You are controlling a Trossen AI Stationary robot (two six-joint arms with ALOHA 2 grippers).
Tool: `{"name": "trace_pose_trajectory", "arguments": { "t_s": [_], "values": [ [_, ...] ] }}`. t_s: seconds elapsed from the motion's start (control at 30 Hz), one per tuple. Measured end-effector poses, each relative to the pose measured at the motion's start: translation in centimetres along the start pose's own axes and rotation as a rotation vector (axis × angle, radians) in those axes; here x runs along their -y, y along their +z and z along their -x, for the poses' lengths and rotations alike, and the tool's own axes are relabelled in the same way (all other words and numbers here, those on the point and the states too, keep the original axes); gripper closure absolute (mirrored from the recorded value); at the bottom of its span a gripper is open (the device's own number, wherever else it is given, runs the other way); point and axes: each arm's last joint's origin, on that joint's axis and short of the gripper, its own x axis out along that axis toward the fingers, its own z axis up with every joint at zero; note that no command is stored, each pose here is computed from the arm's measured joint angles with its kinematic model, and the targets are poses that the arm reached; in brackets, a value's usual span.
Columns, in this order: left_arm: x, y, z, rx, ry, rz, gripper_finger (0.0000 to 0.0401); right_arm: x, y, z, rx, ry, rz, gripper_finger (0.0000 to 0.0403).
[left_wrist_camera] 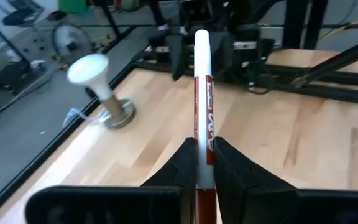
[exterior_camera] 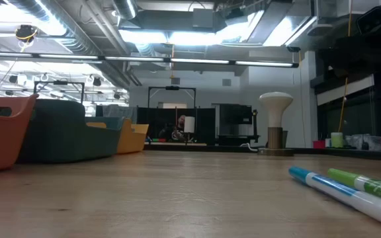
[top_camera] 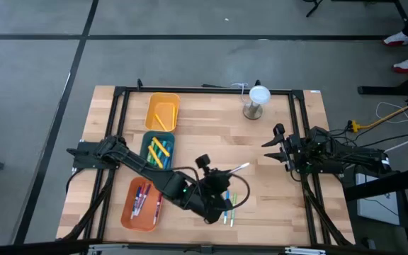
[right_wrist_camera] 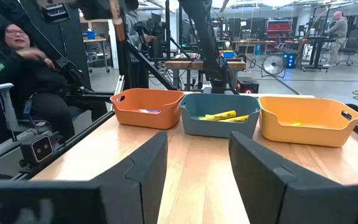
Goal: Pick & Place Markers
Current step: Put the brown marker pen into the orange bin
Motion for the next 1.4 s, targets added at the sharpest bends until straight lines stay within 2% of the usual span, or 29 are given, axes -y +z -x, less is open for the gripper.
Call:
{"name": "trace_pose_trajectory", "arguments": {
  "t_s": [0.4, 0.8, 1.1, 1.4],
  "values": [
    [-0.6, -2.5, 3.3, -0.018, 0.169, 0.056, 0.0375, 0.0, 0.0, 0.0, 0.0, 0.0, 0.002, 0.0233],
    [-1.5, -4.8, 6.2, -0.011, 0.266, 0.135, 0.0375, 0.0, 0.0, 0.0, 0.0, 0.0, 0.002, 0.0233],
    [-1.1, -5.7, 7.8, -0.014, 0.249, 0.169, 0.0375, 0.0, 0.0, 0.0, 0.0, 0.0, 0.001, 0.0233],
    [-0.8, -6.1, 8.6, -0.053, 0.219, 0.273, 0.0375, 0.0, 0.0, 0.0, 0.0, 0.0, 0.002, 0.0233]
  ]
}}
